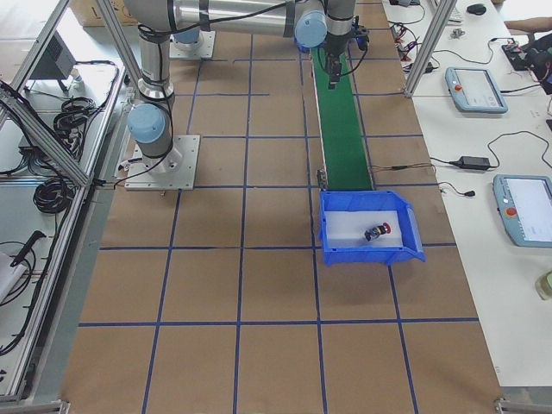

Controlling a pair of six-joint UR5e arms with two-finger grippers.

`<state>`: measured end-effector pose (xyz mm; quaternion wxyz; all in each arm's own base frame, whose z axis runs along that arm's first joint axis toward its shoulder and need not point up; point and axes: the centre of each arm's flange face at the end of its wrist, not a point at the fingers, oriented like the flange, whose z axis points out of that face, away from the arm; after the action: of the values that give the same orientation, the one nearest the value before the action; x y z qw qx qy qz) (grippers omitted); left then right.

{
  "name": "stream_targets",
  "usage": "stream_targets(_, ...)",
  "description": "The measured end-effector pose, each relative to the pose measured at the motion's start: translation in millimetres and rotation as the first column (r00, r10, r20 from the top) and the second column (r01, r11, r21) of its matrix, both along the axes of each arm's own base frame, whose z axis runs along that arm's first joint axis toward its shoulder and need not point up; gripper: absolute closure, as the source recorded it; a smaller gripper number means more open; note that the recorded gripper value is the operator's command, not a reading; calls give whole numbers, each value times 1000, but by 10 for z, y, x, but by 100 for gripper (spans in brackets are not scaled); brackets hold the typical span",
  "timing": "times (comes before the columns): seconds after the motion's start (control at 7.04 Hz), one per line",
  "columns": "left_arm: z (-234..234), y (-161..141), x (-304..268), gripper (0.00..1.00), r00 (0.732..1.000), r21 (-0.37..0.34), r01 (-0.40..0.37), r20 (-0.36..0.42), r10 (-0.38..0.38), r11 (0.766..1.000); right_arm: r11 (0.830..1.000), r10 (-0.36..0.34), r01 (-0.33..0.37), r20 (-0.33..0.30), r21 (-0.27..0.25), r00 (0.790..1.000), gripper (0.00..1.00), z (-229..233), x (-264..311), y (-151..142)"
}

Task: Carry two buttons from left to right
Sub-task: 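Carry the yellow-capped button over to the conveyor's near end with the left gripper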

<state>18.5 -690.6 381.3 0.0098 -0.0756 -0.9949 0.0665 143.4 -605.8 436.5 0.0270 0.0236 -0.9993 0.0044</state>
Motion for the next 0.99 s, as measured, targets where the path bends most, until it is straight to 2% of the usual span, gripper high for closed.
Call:
stream_targets(0.28,288,150,-505,76,999,-4,-37,14,37,999,1000,2,-2,0,3,1000,0,-16,-3,0)
stream_targets(0.43,263,175,-881,76,998,3,-68,5,68,998,1000,1,-1,-1,5,1000,0,-47,-10,8)
stream_targets(0.71,-2,177,-1740,76,991,10,-134,-19,134,991,1000,1,-1,-1,6,1000,0,-100,-18,18)
stream_targets(0.99,-417,121,-2368,76,986,-7,-169,-7,169,986,1000,0,0,-1,5,1000,0,-108,-21,18)
